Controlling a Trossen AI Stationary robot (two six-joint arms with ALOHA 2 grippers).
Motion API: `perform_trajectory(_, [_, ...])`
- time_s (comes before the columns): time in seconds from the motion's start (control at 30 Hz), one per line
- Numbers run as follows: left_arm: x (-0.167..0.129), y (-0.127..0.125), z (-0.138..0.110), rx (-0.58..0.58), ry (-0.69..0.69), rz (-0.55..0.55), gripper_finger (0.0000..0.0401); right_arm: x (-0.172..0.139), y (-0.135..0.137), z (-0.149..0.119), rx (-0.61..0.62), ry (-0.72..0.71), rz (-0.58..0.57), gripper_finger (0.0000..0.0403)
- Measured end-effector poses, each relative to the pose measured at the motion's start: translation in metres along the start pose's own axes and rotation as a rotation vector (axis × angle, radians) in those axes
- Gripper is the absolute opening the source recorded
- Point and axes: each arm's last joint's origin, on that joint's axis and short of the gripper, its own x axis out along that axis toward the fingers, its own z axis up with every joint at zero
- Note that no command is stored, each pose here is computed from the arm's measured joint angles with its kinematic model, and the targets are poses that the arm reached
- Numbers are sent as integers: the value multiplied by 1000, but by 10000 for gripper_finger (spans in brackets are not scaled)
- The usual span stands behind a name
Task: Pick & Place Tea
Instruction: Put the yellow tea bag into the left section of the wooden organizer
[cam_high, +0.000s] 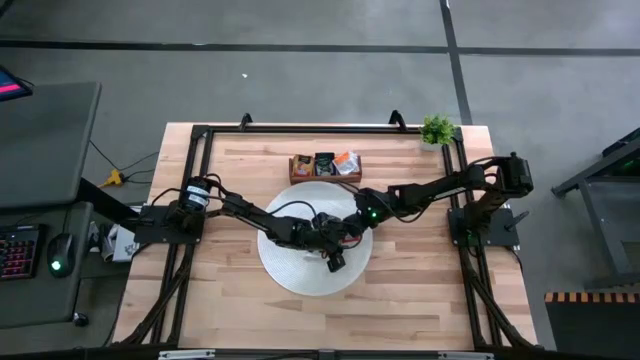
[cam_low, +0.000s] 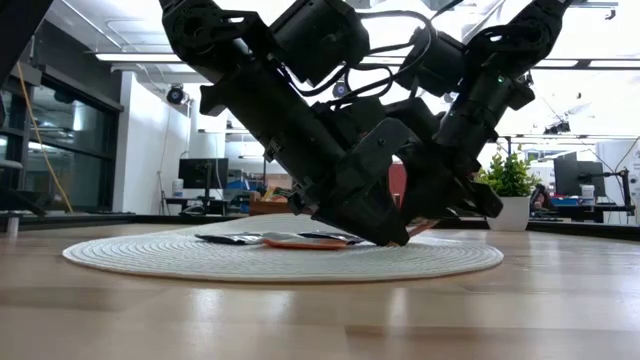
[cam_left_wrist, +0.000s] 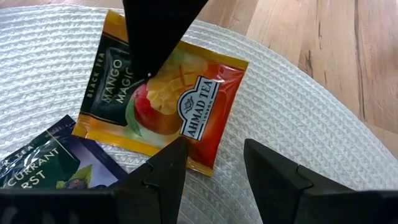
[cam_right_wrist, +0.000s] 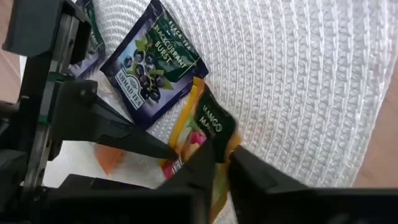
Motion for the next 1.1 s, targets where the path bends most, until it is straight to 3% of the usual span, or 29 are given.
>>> perform_trajectory(0.07, [0,0,0,0,1,-1,163,0,0,0,-25,4,2,7])
perform_trajectory(0.37, [-1,-1,1,-1,-1,-10,163,-6,2,0,-86,7,15,2])
perform_trajectory(1.1, [-15,-3,11,-42,13,-66,163,-80,3,10,-243,-162,-49,0])
